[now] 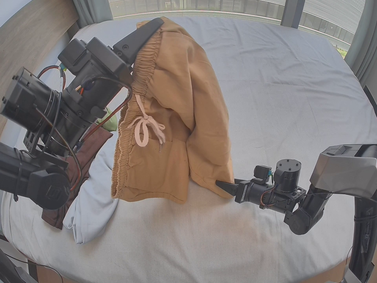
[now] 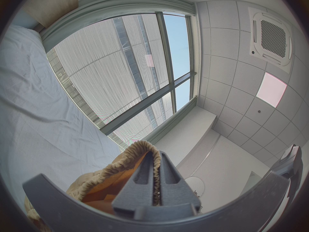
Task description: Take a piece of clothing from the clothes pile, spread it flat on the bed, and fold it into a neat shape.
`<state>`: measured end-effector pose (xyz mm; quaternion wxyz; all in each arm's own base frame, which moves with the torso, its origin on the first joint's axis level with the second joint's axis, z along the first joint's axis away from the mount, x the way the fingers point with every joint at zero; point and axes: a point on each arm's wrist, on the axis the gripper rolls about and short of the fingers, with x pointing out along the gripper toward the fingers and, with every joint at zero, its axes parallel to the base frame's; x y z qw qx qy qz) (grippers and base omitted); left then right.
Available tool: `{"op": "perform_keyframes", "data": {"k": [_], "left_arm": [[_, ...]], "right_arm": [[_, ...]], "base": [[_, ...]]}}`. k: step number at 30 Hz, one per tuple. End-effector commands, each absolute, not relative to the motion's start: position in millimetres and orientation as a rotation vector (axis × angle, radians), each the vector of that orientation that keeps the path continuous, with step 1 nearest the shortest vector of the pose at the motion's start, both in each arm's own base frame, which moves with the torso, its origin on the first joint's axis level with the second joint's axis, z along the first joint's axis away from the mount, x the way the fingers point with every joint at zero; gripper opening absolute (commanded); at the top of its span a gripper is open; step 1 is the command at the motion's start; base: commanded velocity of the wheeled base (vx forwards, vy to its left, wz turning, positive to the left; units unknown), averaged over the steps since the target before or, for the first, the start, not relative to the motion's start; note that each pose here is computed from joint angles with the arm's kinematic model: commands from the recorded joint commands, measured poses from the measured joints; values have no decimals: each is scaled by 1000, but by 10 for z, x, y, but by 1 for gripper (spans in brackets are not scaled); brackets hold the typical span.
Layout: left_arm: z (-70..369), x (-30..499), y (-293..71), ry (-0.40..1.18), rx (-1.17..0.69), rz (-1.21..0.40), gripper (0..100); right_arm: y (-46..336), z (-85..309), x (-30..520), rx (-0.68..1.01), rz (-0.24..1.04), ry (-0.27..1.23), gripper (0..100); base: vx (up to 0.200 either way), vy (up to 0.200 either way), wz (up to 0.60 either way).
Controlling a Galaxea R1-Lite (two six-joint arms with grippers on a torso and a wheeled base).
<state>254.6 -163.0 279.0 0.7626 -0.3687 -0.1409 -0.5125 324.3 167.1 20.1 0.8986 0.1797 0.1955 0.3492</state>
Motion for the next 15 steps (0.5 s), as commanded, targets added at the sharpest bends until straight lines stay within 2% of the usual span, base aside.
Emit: {"op": "perform_keyframes", "data": {"k": [1, 6, 15], "left_arm": [[2781, 2556, -1631, -304, -802, -1113, 0], [2753, 2568, -1616, -294, -802, -1104, 0], [2614, 2694, -1515, -254, -792, -1041, 0]], "right_arm": [[1664, 190, 3216, 381, 729, 386, 0], [1579, 243, 3142, 387, 720, 352, 0], [1225, 655, 2998, 397, 667, 242, 0]], "base": [[0, 0, 0], [0, 0, 0], [0, 0, 0]]}}
